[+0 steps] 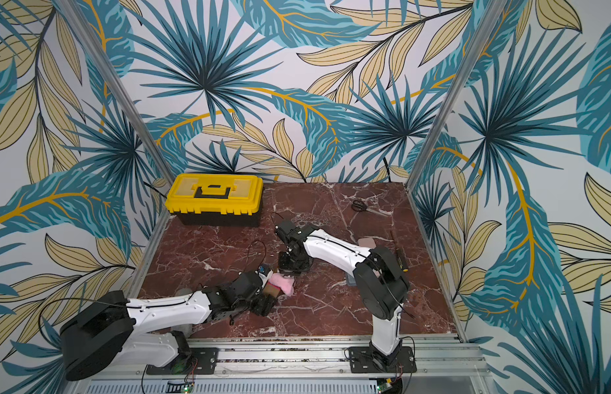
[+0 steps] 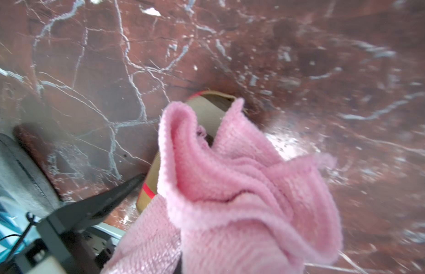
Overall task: Wipe the eyeglass case
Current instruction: Pick up the eyeglass case from the center of the board, then wipe the dirt from the eyeglass case.
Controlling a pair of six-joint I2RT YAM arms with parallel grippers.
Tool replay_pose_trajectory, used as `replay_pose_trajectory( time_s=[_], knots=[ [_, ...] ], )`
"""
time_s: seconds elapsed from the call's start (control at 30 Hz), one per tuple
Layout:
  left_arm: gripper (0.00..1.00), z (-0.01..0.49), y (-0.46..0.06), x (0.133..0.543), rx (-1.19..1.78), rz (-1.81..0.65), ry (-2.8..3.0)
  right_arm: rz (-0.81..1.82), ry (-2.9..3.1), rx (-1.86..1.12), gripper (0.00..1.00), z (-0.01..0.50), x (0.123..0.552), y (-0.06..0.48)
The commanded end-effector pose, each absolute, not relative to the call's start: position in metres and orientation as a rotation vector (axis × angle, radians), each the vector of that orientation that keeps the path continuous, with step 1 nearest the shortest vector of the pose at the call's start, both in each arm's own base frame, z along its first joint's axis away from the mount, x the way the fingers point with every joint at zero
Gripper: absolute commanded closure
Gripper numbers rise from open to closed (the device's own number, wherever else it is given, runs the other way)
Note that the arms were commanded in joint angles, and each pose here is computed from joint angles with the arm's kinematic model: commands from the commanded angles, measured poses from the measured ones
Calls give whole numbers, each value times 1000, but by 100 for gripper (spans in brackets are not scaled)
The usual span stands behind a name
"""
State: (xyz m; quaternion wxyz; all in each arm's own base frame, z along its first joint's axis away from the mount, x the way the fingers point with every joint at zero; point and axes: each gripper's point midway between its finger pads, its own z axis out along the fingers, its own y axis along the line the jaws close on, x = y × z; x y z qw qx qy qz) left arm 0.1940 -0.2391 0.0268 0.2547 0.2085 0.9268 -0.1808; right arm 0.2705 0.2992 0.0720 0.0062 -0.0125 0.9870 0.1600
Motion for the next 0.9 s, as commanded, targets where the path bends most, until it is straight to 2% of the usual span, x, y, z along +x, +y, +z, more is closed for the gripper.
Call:
replay_pose_trajectory(
  time_s=[0.0,0.1,0.2,0.27,0.37,0.5,0.67,0.77,0.87],
  knots=[
    [24,17,-232,194,561,-445,2518,528,3125,-9,100,60,273,307],
    [26,16,-237,201,578,-429,2504,328,3111,-33,100,49,288,282],
    [35,13,-239,201,581,-436,2501,-17,3017,-102,100,48,318,245],
    [39,10,-235,199,577,-428,2512,-122,2973,-147,100,52,326,235],
    [42,8,-231,196,557,-437,2506,-21,2974,-170,100,62,313,245],
    [46,12,-231,197,548,-458,2473,216,3023,-172,100,76,276,278],
    [50,19,-236,201,567,-469,2443,553,3113,-62,100,64,239,328],
    [54,20,-238,200,578,-487,2436,696,3121,16,100,53,250,349],
    [56,20,-238,198,585,-497,2437,567,3120,99,100,35,286,324]
  ],
)
